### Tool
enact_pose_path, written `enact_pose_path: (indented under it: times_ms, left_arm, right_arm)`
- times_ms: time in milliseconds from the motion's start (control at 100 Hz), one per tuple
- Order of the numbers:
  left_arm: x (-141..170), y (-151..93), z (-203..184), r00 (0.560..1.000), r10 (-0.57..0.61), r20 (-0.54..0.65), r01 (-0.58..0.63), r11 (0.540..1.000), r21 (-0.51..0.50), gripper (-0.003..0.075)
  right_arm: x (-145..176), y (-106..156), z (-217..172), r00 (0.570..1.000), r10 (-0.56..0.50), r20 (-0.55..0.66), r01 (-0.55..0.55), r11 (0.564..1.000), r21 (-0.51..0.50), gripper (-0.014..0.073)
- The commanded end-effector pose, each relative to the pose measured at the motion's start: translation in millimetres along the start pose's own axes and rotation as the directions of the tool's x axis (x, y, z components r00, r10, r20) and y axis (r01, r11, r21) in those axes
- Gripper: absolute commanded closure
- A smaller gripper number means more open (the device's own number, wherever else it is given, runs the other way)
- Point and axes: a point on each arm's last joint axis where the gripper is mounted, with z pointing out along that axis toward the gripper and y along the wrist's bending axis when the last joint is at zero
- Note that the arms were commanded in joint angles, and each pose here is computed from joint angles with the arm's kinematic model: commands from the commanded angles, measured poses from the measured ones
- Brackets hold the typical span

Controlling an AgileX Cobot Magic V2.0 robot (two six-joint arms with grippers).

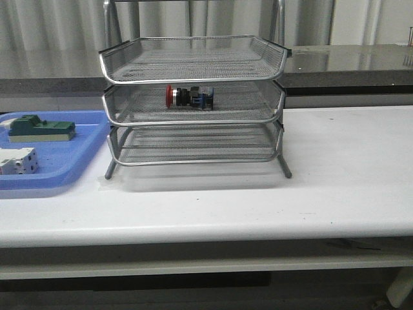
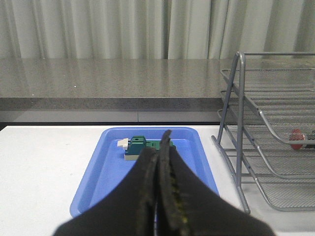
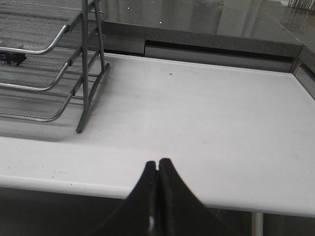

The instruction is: Place button on rack with both arms

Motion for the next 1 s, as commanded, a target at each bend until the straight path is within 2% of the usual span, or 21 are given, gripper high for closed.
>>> enact_pose_path:
  times_ms: [0,250,420,990]
  left_arm:
    - [-14.1,1.4,-0.5,0.997,-0.020,0.078,0.021,1.000,-0.021,0.0741]
    - [-14.1,1.4,-0.5,0.997,-0.020,0.078,0.021,1.000,-0.021,0.0741]
    - [-14.1,1.4,-0.5,0.997,-0.020,0.078,0.021,1.000,-0.021,0.0741]
    - [-14.1,1.4,-0.5,0.997,-0.020,0.078,0.021,1.000,-0.021,0.0741]
  right_arm:
    - [-5.1,-0.2,-3.0,0.987,-0.015,0.159,0.013,1.000,0.011,0.0660]
    - [36.2,2.6,-2.0,0.971,-0.007,0.241,0.005,1.000,0.006,0.0660]
    - [54.0,4.0,6.0,0.973,0.006,0.230,-0.005,1.000,-0.002,0.0660]
    - [54.8,4.2,6.5,0.969,0.006,0.248,-0.005,1.000,-0.002,0.0660]
